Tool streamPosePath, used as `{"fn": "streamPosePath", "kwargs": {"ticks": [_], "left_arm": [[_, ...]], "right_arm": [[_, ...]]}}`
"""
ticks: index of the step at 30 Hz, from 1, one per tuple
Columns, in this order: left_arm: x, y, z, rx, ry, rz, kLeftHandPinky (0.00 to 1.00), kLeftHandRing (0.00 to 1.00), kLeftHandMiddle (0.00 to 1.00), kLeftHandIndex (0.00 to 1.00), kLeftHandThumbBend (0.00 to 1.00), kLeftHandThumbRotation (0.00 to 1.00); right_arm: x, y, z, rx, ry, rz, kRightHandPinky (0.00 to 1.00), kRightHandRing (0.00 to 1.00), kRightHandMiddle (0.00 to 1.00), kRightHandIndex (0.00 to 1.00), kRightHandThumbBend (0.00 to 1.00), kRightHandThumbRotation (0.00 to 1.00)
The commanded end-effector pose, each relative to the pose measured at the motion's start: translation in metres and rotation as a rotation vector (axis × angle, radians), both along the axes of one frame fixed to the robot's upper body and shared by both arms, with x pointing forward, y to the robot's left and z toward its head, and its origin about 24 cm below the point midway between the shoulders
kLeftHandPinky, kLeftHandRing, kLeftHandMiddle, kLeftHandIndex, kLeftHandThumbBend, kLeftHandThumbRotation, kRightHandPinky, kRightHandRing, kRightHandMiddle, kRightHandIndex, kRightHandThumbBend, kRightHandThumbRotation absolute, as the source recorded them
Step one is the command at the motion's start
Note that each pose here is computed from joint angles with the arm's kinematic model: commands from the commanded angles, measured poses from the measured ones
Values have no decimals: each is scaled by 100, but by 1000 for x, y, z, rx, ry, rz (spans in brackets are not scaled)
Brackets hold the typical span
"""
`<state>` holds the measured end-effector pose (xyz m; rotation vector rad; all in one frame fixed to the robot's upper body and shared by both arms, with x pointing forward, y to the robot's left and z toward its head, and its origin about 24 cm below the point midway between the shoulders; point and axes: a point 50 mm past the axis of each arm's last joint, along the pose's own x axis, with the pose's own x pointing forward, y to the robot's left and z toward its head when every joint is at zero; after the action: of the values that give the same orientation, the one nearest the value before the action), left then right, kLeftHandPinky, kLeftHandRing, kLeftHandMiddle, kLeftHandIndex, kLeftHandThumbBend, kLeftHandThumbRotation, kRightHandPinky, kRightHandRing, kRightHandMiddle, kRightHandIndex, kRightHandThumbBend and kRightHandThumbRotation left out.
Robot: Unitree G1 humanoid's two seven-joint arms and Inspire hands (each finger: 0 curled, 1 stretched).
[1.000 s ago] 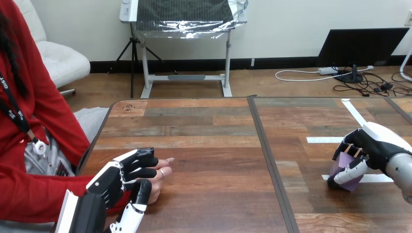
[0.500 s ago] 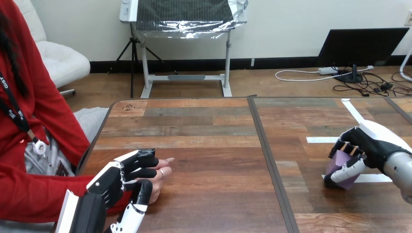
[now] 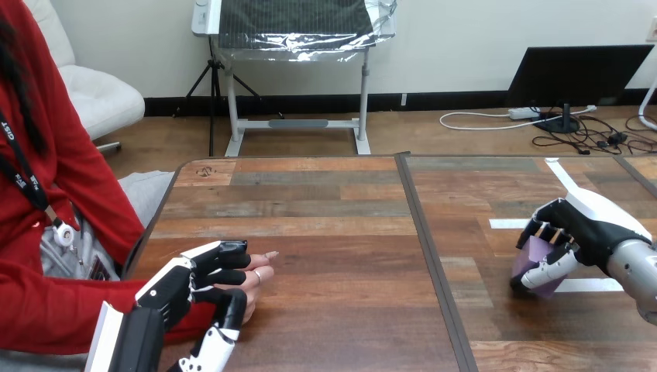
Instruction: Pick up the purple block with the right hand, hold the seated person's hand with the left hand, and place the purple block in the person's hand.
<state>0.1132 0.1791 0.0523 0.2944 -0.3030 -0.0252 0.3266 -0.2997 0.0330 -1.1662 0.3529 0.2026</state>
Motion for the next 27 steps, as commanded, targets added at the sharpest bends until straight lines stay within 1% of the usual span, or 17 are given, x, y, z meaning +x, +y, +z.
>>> {"fn": "streamPosePath", "kwargs": {"ticks": [1, 2, 4, 6, 7, 8, 13, 14, 15, 17, 22, 24, 27], "left_arm": [[16, -2, 16, 37, -133, -18, 61, 69, 72, 71, 32, 49], [16, -2, 17, 52, -130, -25, 62, 69, 72, 72, 33, 48], [17, -2, 18, 85, -121, -29, 64, 71, 73, 73, 41, 47], [18, -2, 20, 113, -115, -27, 66, 73, 75, 74, 50, 43], [18, -2, 22, 131, -117, -29, 68, 75, 77, 75, 57, 39], [19, -2, 23, 142, -119, -30, 69, 76, 78, 76, 60, 38], [21, -3, 29, 199, -109, -28, 71, 79, 80, 78, 71, 32], [22, -3, 30, 207, -112, -23, 72, 79, 81, 78, 72, 31], [22, -3, 31, 213, -114, -19, 72, 79, 81, 79, 76, 29], [24, -3, 34, 256, -111, -6, 71, 80, 82, 79, 78, 28], [26, -2, 37, 301, -112, 9, 70, 80, 82, 79, 82, 27], [28, -2, 38, 301, -113, 7, 70, 80, 82, 79, 83, 23], [30, 0, 38, 333, -118, 15, 70, 79, 82, 79, 85, 21]], "right_arm": [[29, 21, 40, 60, -181, 69, 47, 48, 51, 51, 80, 0], [29, 22, 42, 65, -188, 79, 47, 48, 51, 51, 79, 0], [29, 23, 43, 74, -201, 92, 47, 48, 51, 51, 80, 0], [30, 24, 44, 82, -210, 98, 47, 47, 51, 51, 80, 0], [30, 25, 45, 87, -213, 102, 47, 47, 51, 50, 80, 0], [30, 25, 45, 89, -213, 105, 46, 47, 51, 50, 80, 0], [31, 28, 48, 110, -223, 118, 45, 46, 50, 50, 80, 0], [31, 28, 48, 111, -224, 113, 45, 46, 50, 49, 80, 0], [32, 28, 48, 112, -224, 109, 44, 45, 50, 49, 79, 0], [32, 29, 49, 113, -229, 116, 45, 46, 50, 49, 80, 0], [32, 30, 50, 116, -240, 131, 45, 46, 50, 50, 80, 0], [32, 31, 51, 121, -241, 134, 44, 45, 49, 49, 81, 0], [33, 32, 51, 122, -236, 135, 43, 45, 50, 49, 80, 0]]}}
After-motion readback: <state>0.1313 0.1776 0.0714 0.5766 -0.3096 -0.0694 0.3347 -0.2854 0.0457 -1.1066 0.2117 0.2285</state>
